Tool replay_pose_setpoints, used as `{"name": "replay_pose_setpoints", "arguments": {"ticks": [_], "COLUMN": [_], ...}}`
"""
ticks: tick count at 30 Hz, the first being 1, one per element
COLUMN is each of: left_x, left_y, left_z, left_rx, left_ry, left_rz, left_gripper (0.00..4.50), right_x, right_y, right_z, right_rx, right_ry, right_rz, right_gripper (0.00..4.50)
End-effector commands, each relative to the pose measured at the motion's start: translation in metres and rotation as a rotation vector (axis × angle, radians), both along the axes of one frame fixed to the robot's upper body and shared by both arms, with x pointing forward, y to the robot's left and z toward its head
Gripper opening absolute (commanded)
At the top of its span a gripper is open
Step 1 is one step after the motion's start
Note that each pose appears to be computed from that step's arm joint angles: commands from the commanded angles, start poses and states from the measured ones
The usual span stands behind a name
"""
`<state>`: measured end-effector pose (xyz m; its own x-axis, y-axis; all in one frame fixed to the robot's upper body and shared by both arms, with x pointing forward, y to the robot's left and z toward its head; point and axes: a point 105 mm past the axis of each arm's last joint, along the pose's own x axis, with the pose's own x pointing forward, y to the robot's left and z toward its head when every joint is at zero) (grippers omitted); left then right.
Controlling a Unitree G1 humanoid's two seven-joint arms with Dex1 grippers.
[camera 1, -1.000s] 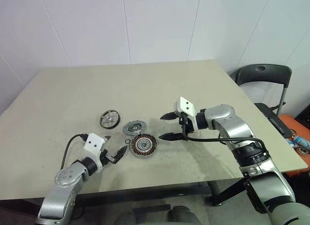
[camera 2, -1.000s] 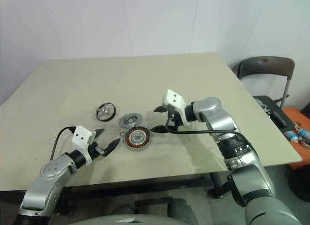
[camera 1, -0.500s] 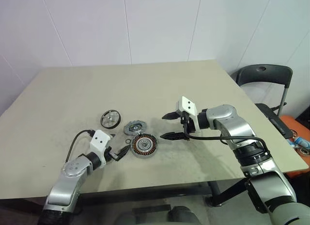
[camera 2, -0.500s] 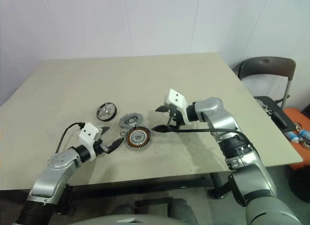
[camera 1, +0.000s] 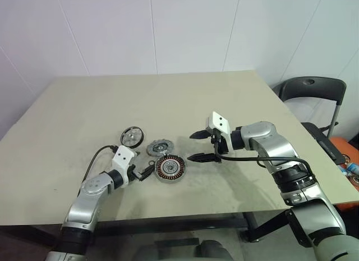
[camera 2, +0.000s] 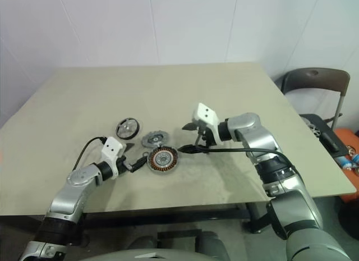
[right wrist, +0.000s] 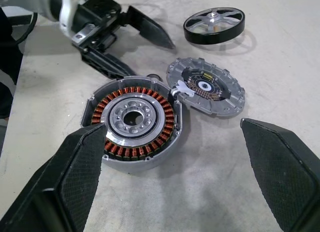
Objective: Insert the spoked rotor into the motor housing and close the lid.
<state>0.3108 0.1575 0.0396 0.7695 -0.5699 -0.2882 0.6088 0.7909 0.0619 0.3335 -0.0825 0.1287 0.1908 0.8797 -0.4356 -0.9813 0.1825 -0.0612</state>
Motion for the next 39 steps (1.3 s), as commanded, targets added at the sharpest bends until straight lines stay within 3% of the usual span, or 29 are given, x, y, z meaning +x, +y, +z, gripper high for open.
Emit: {"name": "replay_pose_setpoints", "arguments": {"ticks": [1, 19, 22, 31, 32, 39], "left_x": [0.002, -0.002, -0.004, -0.004, -0.005, -0.022], "left_y": [-0.018, -0.025, -0.025, -0.024, -0.024, -0.009], "left_z": [0.004, -0.012, -0.014, -0.018, -0.018, -0.005], "left_rx": [-0.01, 0.038, 0.04, 0.062, 0.063, 0.058], "left_ry": [-0.02, 0.075, 0.095, 0.108, 0.108, 0.094], "left_rz": [-0.074, -0.121, -0.128, -0.128, -0.126, -0.094], "left_gripper": [4.5, 4.5, 3.86, 0.85, 0.69, 0.69], "right_x": [0.0, 0.003, 0.005, 0.007, 0.007, 0.007], "right_y": [0.005, 0.005, 0.006, 0.006, 0.005, 0.005], "right_z": [0.017, 0.018, 0.02, 0.021, 0.022, 0.021], "right_rx": [0.029, 0.035, 0.039, 0.046, 0.046, 0.047], "right_ry": [-0.046, -0.053, -0.058, -0.063, -0.063, -0.068], "right_rz": [0.021, 0.004, 0.002, -0.006, -0.007, -0.013], "right_gripper": [4.47, 4.47, 4.5, 4.5, 4.5, 4.5]}}
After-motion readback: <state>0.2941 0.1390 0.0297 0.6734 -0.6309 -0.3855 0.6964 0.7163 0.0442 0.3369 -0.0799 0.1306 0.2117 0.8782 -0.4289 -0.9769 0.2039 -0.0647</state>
